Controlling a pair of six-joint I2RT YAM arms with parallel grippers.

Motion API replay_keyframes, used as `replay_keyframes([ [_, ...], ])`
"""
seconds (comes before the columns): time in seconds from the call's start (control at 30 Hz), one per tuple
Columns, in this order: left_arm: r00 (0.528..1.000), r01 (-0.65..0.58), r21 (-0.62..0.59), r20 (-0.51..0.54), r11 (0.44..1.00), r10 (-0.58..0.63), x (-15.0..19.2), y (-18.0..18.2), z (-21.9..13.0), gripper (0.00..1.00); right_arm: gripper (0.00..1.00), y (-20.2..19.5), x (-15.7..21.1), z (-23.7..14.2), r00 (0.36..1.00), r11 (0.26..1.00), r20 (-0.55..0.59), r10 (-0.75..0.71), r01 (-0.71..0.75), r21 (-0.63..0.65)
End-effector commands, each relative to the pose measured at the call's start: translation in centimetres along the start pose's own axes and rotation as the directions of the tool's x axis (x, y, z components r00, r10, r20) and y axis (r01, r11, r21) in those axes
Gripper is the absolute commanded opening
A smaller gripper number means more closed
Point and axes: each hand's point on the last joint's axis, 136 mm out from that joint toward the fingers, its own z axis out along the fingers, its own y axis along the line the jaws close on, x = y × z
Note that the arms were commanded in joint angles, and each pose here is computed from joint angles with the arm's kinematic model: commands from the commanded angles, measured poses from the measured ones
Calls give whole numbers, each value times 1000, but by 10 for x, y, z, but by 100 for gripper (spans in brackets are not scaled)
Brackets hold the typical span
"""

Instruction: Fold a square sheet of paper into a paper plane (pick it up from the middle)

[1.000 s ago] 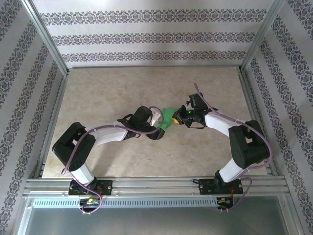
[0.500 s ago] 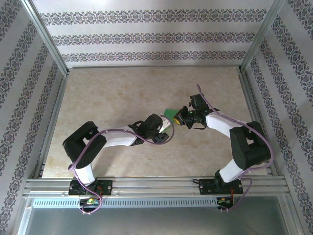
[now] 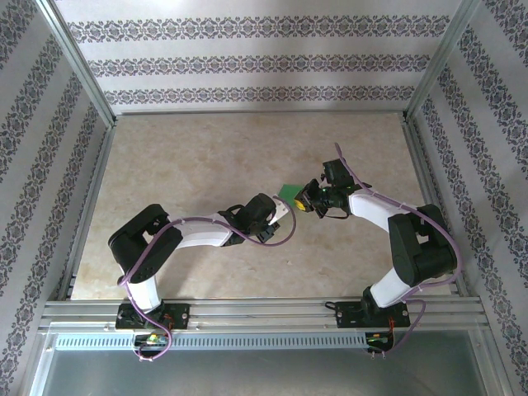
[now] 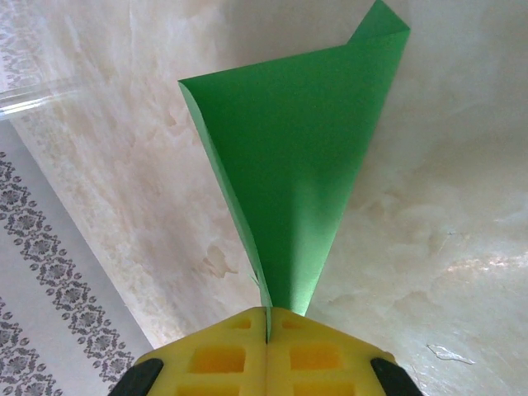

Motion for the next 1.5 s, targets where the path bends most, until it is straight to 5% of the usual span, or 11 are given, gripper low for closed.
replay_keyframes([
  [0.0,999,-33,28,-3,999,33,-6,-9,1,20,8,-4,3,-1,1000,1000,-21,19,-19,2],
  [0.27,999,-31,66,-37,997,34,-2,-15,6,9,17,-8,3,0,999,1000,-33,14,-14,9],
  [0.8,995,23,154,-96,988,-8,3,-25,9,0,72,-26,-19,-28,996,999,89,-24,20,44],
  [1.13,965,172,249,-237,953,-112,0,-26,6,0,82,-44,-44,-51,980,996,193,-50,35,79],
  [1.47,883,418,331,-368,846,-292,-9,-25,8,0,82,-53,-47,-52,979,996,199,-44,28,84],
])
